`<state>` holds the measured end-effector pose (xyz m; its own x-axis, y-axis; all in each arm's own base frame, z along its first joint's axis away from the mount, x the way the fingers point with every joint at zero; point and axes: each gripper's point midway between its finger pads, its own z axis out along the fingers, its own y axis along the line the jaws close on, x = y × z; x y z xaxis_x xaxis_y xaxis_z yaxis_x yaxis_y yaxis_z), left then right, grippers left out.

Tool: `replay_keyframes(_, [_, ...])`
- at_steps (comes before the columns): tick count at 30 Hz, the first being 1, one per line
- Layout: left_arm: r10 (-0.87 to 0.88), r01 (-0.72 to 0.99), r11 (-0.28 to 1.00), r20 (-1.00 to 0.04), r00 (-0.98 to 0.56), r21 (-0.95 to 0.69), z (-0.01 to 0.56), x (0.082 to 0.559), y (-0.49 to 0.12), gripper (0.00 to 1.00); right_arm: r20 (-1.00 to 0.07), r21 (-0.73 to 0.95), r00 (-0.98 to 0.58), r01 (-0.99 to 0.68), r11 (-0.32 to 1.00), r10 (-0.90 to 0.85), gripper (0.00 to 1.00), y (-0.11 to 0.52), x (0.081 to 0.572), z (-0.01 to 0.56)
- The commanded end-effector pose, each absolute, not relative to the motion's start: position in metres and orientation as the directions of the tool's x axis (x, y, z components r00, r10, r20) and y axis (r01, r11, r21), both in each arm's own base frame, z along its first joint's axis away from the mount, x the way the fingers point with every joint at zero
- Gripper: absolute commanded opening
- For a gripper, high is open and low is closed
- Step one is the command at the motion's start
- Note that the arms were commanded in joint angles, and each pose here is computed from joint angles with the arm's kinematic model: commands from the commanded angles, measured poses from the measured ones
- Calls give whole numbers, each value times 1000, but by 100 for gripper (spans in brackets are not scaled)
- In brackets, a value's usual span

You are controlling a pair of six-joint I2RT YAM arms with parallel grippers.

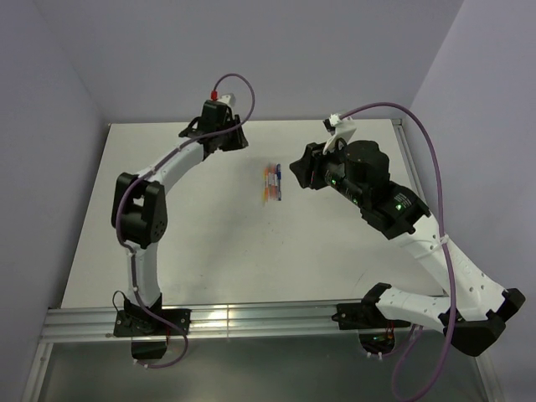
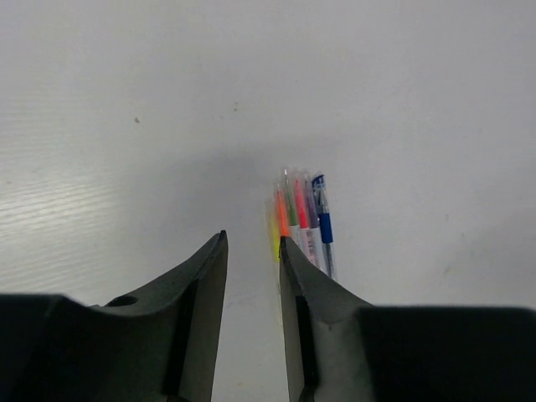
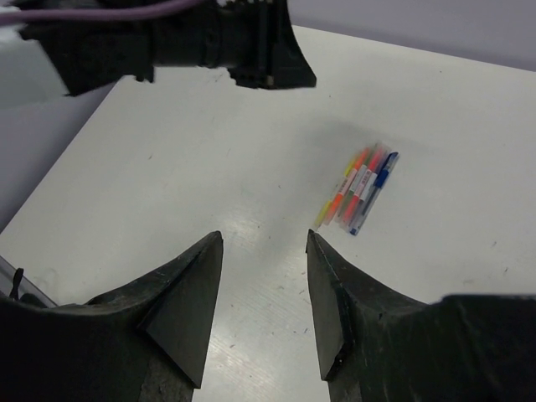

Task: Insert the pens into the pen caps
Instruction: Reset both arms

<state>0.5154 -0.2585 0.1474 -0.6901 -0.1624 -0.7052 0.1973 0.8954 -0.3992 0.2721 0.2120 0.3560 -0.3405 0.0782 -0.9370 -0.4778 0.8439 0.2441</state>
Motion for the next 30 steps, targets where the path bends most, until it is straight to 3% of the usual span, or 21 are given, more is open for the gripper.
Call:
replay_keyframes(1, [-201, 202, 888, -745, -636, -412, 210, 494, -242, 38, -942, 254, -320, -468, 846, 105, 53, 211, 277, 362])
replay_keyframes(5, [-206, 248, 868, -767, -608, -430, 257, 455, -231, 40, -941, 251, -320, -453, 855, 107, 66, 208, 278, 360])
replay_keyframes(6, [-198, 248, 868, -756, -623, -431, 252, 444, -228, 41, -941, 252, -322, -453, 855, 107, 74, 208, 279, 360])
replay_keyframes(11, [-167, 341, 851, -820, -548, -400, 294, 395, -211, 48, -938, 264, -326, -452, 852, 117, 86, 209, 282, 360])
replay_keyframes(17, [-190, 454, 801, -885, -425, -390, 331, 345, -200, 58, -931, 274, -345, -443, 853, 120, 90, 210, 289, 353])
replay_keyframes(21, [-220, 481, 794, -913, -343, -372, 345, 329, -191, 63, -930, 279, -345, -431, 858, 128, 100, 207, 291, 354])
replay_keyframes(30, [-247, 502, 785, -926, -285, -364, 353, 316, -186, 66, -934, 296, -320, -431, 852, 162, 100, 203, 290, 363])
